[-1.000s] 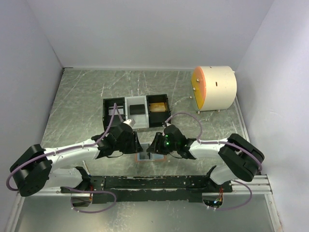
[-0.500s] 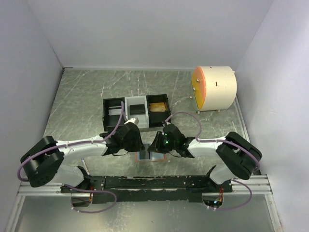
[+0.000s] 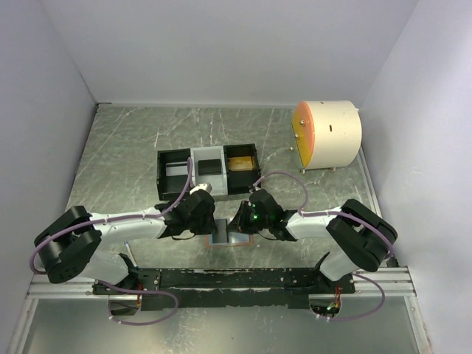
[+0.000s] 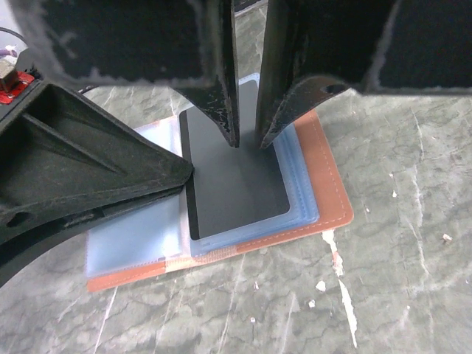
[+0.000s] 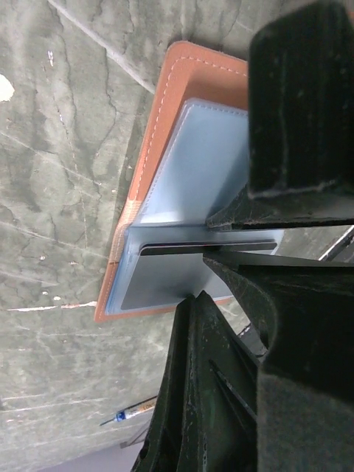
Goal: Take the credit cards out of the card holder
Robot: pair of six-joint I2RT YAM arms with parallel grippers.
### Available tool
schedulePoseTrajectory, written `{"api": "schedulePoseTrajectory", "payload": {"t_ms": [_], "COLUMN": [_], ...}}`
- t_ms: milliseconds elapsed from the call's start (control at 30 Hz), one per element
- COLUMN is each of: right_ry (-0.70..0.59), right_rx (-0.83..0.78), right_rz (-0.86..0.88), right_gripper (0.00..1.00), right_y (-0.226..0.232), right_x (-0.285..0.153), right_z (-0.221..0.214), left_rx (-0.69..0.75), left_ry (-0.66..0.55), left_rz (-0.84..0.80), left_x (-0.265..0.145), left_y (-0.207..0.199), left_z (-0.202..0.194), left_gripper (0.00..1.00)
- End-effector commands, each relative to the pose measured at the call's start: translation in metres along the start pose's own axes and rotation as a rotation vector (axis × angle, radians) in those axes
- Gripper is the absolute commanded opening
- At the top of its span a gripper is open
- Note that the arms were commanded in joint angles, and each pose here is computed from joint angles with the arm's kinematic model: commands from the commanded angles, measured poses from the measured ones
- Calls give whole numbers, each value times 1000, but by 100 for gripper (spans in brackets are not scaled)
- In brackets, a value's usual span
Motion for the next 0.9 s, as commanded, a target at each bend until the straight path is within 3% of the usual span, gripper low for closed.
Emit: {"api": "schedulePoseTrajectory", "payload": {"t_ms": [0, 167, 533, 867], "right_ry": [9, -5, 17, 83], "right_rx": [19, 24, -20, -98], "right_rz": [-5, 15, -79, 38], "right_gripper": [17, 12, 16, 19], "right_y": [-5, 0, -16, -1], "right_x": [1, -2, 4, 8], "right_z": [-3, 1, 0, -9], "left_rx": [1, -3, -11, -19], "left_ry": [-2, -6, 4, 22], "left_rz": [19, 32, 8, 23], "left_x": [4, 0, 1, 7], "left_y": [2, 5, 4, 7], "left_z": [-4, -6, -10, -18], "left_gripper": [25, 24, 23, 21]}}
Point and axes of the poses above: each gripper's point midway between its finger pads, its own x axis out along the fingers, its own y axis along the line the jaws close on, z = x × y, the point moved 3 cm from there along -x, back along the fingers, and after that the axes turned 8 degrees about -x, right-handed, at the moved point
